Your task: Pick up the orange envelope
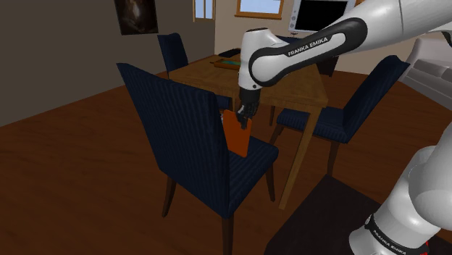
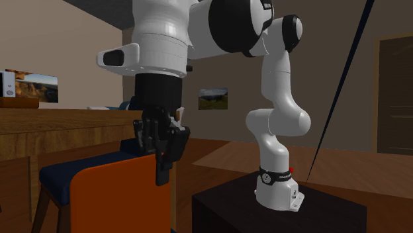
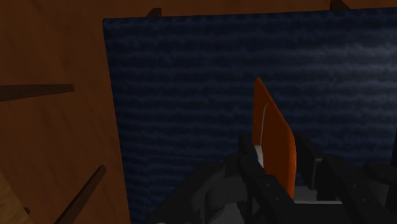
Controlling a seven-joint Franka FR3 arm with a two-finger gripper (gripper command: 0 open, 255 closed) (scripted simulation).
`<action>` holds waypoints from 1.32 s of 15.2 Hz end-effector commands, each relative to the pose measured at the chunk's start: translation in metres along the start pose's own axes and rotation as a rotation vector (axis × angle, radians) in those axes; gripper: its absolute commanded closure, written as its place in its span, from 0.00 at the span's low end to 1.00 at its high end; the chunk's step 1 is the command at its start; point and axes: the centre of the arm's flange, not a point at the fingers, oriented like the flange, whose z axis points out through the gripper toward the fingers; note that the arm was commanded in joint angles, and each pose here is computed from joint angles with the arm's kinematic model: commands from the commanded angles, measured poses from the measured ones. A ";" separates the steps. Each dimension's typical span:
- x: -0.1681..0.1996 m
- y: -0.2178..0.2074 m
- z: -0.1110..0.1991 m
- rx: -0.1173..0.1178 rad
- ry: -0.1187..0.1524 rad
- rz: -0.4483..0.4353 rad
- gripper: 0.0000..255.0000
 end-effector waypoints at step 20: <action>0.001 0.004 -0.062 0.000 0.000 0.000 1.00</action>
